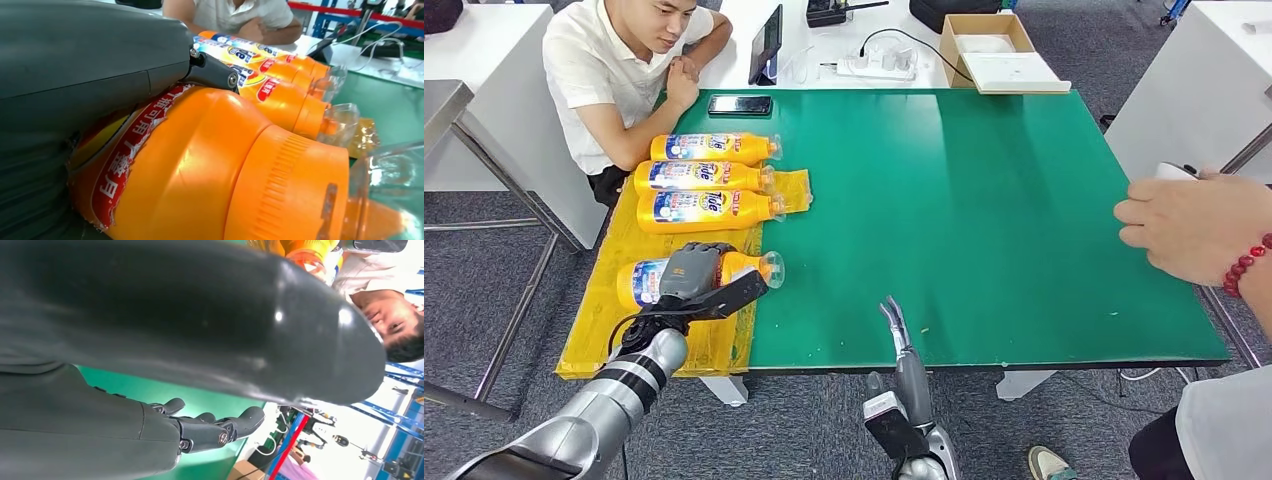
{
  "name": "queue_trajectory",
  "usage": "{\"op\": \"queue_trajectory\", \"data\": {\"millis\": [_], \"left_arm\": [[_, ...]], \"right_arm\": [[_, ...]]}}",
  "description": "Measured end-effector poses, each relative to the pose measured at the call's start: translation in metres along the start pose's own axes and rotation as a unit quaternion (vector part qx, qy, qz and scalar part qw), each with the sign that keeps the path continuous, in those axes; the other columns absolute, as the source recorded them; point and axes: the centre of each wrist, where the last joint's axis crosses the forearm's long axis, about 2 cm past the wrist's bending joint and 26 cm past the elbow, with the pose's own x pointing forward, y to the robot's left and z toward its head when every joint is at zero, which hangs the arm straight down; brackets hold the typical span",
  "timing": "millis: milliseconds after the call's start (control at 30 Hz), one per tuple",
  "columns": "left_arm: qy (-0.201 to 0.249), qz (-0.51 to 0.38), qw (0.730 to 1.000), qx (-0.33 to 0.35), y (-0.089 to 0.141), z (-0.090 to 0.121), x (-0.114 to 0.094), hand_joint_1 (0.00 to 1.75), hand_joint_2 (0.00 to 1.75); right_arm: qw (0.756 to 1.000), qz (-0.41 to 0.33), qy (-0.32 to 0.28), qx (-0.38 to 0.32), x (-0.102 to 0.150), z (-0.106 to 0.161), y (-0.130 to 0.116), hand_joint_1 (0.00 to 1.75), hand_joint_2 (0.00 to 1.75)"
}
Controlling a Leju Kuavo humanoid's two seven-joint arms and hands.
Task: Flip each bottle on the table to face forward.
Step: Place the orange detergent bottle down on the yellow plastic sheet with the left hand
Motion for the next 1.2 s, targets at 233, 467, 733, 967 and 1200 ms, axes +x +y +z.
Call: {"op": "queue_trajectory", "data": {"millis": [233,467,733,967,1200], "left_arm": [[0.015,0.003,0.999,-0.033,0.001,-0.005,-0.003,0.0,1.75],[0.005,0.119,0.986,-0.113,0.004,-0.009,-0.008,0.0,1.75],[-0.018,0.153,0.979,-0.133,0.008,-0.012,-0.009,0.0,1.75],[-0.061,0.169,0.976,-0.123,0.003,-0.008,-0.004,0.0,1.75],[-0.063,0.185,0.972,-0.131,-0.011,0.002,0.0,0.0,1.75]], "right_arm": [[1.0,-0.004,0.008,-0.004,-0.002,0.002,0.001,0.0,0.0],[1.0,-0.009,0.021,-0.018,-0.005,0.004,0.0,0.0,0.0],[0.999,-0.007,0.029,-0.023,-0.007,0.007,0.001,0.0,0.0],[0.999,-0.005,0.035,-0.027,-0.009,0.008,0.001,0.0,0.0],[0.999,-0.003,0.037,-0.026,-0.01,0.009,0.001,0.0,0.0]]}}
